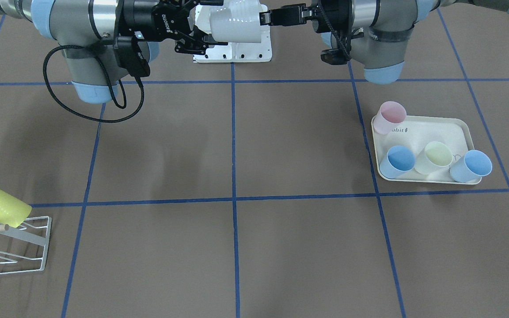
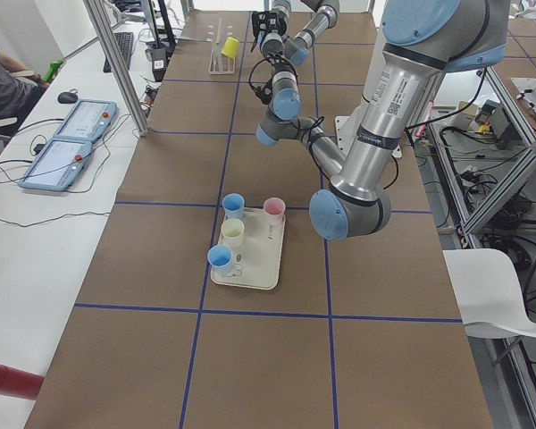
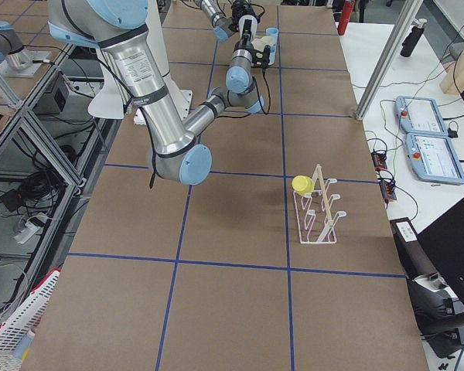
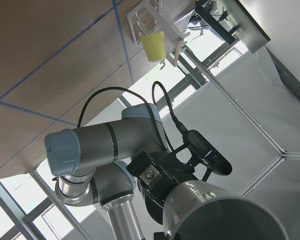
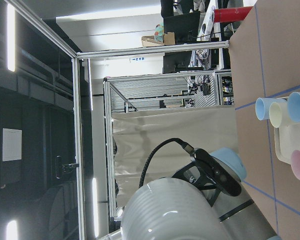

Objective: Transfer IKEA cup to right arm and place on rack

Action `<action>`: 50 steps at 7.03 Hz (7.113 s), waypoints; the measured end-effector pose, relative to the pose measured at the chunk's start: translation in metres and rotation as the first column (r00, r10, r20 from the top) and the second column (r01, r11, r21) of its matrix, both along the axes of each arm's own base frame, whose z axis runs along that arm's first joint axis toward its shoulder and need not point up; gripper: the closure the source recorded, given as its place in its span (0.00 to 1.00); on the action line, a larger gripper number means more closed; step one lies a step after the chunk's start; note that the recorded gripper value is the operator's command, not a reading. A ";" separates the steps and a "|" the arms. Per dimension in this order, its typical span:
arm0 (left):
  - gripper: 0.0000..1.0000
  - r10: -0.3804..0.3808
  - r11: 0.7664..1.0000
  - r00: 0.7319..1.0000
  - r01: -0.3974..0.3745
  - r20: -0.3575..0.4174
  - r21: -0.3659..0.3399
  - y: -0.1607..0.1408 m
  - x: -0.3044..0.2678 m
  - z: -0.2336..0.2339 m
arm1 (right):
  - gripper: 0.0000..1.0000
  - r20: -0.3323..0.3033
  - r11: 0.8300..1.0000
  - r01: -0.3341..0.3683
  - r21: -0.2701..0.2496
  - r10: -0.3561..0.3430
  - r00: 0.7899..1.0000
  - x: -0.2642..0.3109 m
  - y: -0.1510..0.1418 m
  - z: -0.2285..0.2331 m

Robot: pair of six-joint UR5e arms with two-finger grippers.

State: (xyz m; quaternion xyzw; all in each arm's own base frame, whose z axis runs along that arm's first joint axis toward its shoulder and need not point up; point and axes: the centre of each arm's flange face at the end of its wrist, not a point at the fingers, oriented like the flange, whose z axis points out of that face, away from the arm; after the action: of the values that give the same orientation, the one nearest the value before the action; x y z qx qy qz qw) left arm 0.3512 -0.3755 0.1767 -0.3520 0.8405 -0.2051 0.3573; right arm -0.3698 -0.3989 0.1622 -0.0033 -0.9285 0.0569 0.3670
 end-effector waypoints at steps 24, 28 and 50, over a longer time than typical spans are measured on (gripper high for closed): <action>0.00 -0.696 0.696 0.187 -0.062 0.693 0.716 -0.161 -0.261 0.253 | 1.00 -0.806 0.888 -0.226 0.400 0.458 0.374 0.285 -0.120 0.272; 0.00 -0.708 0.667 0.118 -0.211 0.696 0.714 -0.153 -0.278 0.294 | 1.00 -0.885 0.888 0.019 0.459 0.455 0.094 0.347 -0.144 0.294; 0.00 -0.692 0.683 0.077 -0.251 0.718 0.685 -0.124 -0.292 0.310 | 0.89 -0.975 0.928 0.318 0.196 0.220 -0.042 0.261 -0.252 0.318</action>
State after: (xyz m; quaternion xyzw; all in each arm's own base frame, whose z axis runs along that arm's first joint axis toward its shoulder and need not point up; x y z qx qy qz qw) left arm 0.0594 -0.4997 0.4871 0.1821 0.4373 -0.1225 0.8721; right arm -0.1089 -0.6510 0.4799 0.0734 -0.3647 -0.1464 0.9166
